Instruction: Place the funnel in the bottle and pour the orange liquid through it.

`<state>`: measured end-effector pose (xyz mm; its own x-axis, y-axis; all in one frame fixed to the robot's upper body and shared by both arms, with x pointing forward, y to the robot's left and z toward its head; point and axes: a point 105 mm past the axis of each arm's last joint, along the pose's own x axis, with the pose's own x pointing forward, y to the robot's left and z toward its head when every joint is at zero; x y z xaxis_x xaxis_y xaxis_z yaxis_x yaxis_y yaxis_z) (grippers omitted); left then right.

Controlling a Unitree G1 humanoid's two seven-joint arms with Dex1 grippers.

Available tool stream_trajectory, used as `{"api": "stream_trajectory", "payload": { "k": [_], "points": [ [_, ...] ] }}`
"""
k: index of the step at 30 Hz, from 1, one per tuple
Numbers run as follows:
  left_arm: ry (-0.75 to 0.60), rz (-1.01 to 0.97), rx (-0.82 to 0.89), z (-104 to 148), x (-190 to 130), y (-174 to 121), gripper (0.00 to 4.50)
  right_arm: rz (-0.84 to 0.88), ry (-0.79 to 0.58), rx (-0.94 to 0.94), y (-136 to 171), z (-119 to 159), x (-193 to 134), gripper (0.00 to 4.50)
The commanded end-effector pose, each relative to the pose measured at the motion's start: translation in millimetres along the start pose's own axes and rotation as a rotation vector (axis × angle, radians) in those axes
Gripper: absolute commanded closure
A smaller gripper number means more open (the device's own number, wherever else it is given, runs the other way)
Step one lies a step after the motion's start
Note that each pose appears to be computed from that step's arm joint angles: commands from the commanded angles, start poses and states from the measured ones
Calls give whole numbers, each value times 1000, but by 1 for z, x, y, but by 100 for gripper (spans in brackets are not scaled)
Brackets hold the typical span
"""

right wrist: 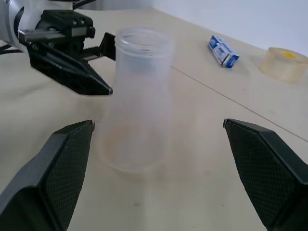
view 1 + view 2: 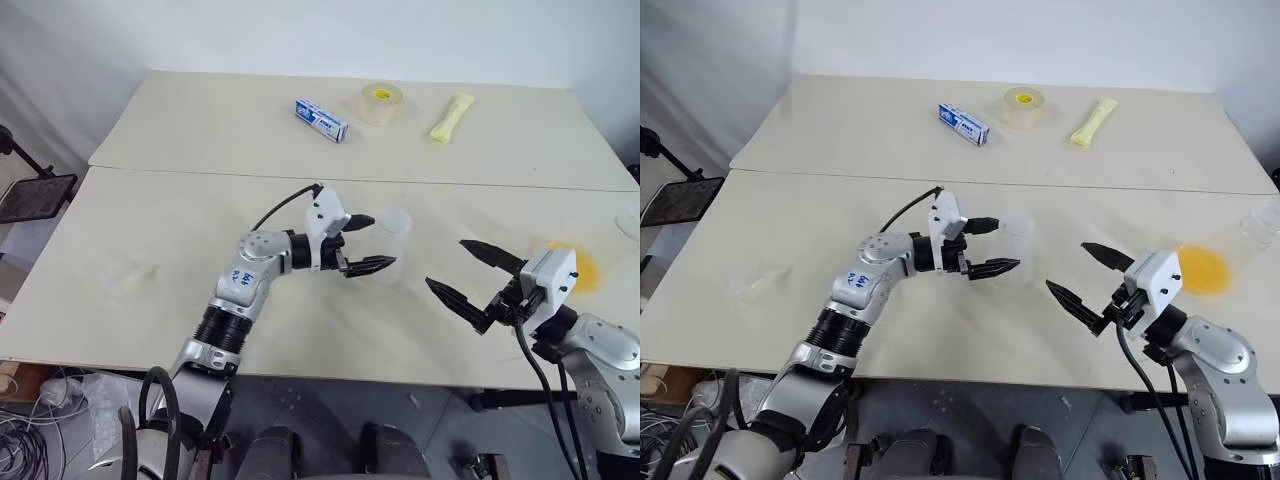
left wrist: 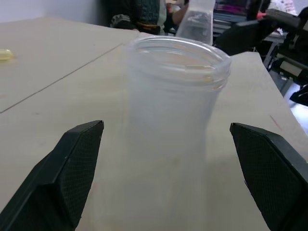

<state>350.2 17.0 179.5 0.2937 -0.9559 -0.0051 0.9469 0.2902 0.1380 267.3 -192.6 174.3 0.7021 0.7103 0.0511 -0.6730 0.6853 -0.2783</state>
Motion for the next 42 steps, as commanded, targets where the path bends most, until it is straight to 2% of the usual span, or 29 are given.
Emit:
{"api": "stream_trajectory", "payload": {
  "k": [1,9,12,16,20,22,25,29,32,36,42],
  "points": [
    [-82,84,42,25,-28,9,3,55,29,6,0,-1,-5,0],
    [-154,345,104,37,-115,16,3,138,34,32,1,-4,-5,0],
    [-135,487,117,34,-157,14,3,190,24,42,3,-5,-5,0],
    [-180,699,155,44,-190,22,3,215,21,61,0,-10,-2,0],
    [-94,678,115,30,-189,5,3,262,15,72,-3,-17,5,0],
    [-13,703,111,17,-194,-1,3,278,8,72,-6,-20,8,0],
    [36,764,126,11,-204,-6,3,295,2,72,-9,-25,11,0],
    [-91,874,223,35,-221,-2,3,312,2,76,-12,-32,13,0],
    [-113,896,194,40,-221,-2,3,325,1,76,-13,-34,14,0],
    [49,896,123,15,-222,-12,3,328,-8,73,-14,-34,16,0],
    [154,1157,49,4,-258,-18,3,342,-1,77,-10,-34,18,0]
  ]
}}
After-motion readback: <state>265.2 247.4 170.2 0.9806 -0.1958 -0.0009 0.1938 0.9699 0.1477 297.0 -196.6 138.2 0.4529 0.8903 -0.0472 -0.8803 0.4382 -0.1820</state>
